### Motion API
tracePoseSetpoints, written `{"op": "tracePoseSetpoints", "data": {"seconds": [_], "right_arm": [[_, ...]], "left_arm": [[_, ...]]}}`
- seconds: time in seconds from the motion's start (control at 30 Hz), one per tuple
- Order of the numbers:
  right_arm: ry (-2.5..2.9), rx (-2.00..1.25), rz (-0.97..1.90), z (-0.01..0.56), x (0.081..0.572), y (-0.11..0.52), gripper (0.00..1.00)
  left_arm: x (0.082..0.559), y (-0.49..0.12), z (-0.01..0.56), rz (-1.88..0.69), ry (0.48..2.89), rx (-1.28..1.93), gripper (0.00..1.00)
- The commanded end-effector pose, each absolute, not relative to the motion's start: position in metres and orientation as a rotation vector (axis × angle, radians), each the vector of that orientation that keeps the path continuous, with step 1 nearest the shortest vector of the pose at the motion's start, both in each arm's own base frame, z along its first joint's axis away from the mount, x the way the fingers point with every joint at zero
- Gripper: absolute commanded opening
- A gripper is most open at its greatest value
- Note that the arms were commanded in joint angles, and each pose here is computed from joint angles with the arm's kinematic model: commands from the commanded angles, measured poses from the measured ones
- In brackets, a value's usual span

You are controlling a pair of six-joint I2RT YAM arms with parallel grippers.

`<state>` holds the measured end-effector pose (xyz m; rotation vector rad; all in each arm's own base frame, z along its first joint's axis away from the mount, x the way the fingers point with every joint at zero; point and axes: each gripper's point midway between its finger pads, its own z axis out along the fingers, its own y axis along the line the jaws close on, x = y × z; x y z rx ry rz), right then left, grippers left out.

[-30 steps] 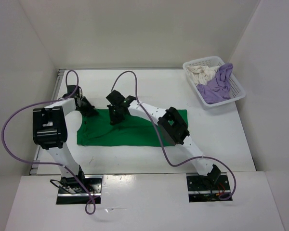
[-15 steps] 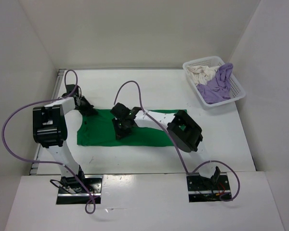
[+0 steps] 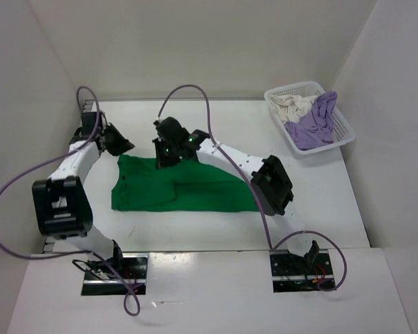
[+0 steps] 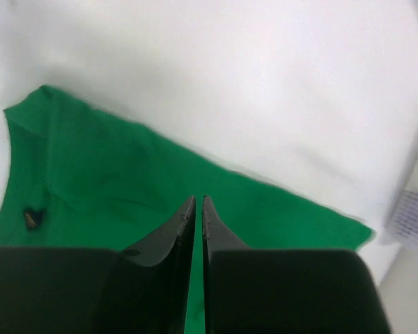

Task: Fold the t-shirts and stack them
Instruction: Fold the other side of the tshirt into a rectangle, then rotate the tshirt 90 degrees

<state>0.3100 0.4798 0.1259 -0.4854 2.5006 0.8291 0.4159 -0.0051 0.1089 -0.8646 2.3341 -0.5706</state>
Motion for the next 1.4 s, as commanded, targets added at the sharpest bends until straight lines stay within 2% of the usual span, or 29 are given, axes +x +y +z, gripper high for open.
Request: {"op": "tracePoseSetpoints", "data": {"seconds": [0.0, 0.07, 0.1, 0.13, 0.23, 0.33, 0.37, 0.4, 0.5, 0.63, 0.87, 0.93, 0.97, 1.03, 1.1, 1.17, 1.2, 1.27, 1.37], "right_arm": [[2.406, -0.508, 0.841, 0.141, 0.367, 0.483, 0.0], [2.471, -0.53, 0.793, 0.108, 0.382, 0.479, 0.0], [2.406, -0.547, 0.816, 0.127, 0.393, 0.489, 0.01], [2.395, -0.572, 0.798, 0.125, 0.402, 0.489, 0.02], [2.427, -0.606, 0.775, 0.102, 0.412, 0.492, 0.08], [2.417, -0.605, 0.816, 0.092, 0.42, 0.494, 0.23], [2.42, -0.606, 0.815, 0.09, 0.42, 0.495, 0.34], [2.399, -0.613, 0.83, 0.091, 0.426, 0.495, 0.39], [2.398, -0.622, 0.85, 0.082, 0.427, 0.499, 0.48], [2.426, -0.594, 0.858, 0.061, 0.432, 0.499, 0.58], [2.418, -0.597, 0.947, 0.046, 0.434, 0.508, 0.64], [2.456, -0.631, 1.003, 0.031, 0.422, 0.511, 0.6], [2.446, -0.649, 1.042, 0.034, 0.419, 0.514, 0.53], [2.471, -0.685, 1.046, 0.028, 0.408, 0.515, 0.46], [2.493, -0.721, 1.081, 0.02, 0.399, 0.514, 0.32], [2.503, -0.733, 1.106, 0.021, 0.394, 0.515, 0.23], [2.491, -0.734, 1.109, 0.025, 0.396, 0.516, 0.15], [2.467, -0.691, 1.12, 0.04, 0.401, 0.52, 0.1], [2.393, -0.511, 1.144, 0.068, 0.445, 0.509, 0.02]], "left_arm": [[0.408, -0.012, 0.181, -0.65, 2.162, -0.766, 0.11], [0.397, -0.025, 0.198, -0.688, 2.142, -0.714, 0.09], [0.392, -0.029, 0.201, -0.694, 2.138, -0.699, 0.07], [0.384, -0.036, 0.195, -0.713, 2.153, -0.702, 0.03], [0.374, -0.047, 0.212, -0.738, 2.118, -0.642, 0.02], [0.364, -0.055, 0.218, -0.743, 2.119, -0.603, 0.02], [0.361, -0.055, 0.22, -0.743, 2.118, -0.602, 0.02], [0.36, -0.059, 0.22, -0.745, 2.125, -0.579, 0.02], [0.356, -0.065, 0.222, -0.756, 2.132, -0.552, 0.03], [0.351, -0.072, 0.213, -0.765, 2.165, -0.546, 0.03], [0.342, -0.078, 0.213, -0.759, 2.188, -0.497, 0.03], [0.343, -0.082, 0.216, -0.765, 2.184, -0.481, 0.04], [0.343, -0.082, 0.216, -0.76, 2.185, -0.471, 0.04], [0.344, -0.082, 0.22, -0.76, 2.176, -0.466, 0.04], [0.346, -0.087, 0.223, -0.776, 2.179, -0.448, 0.04], [0.348, -0.09, 0.232, -0.778, 2.162, -0.415, 0.04], [0.347, -0.091, 0.233, -0.788, 2.163, -0.41, 0.04], [0.346, -0.095, 0.233, -0.793, 2.167, -0.4, 0.04], [0.342, -0.1, 0.228, -0.808, 2.19, -0.393, 0.07]]}}
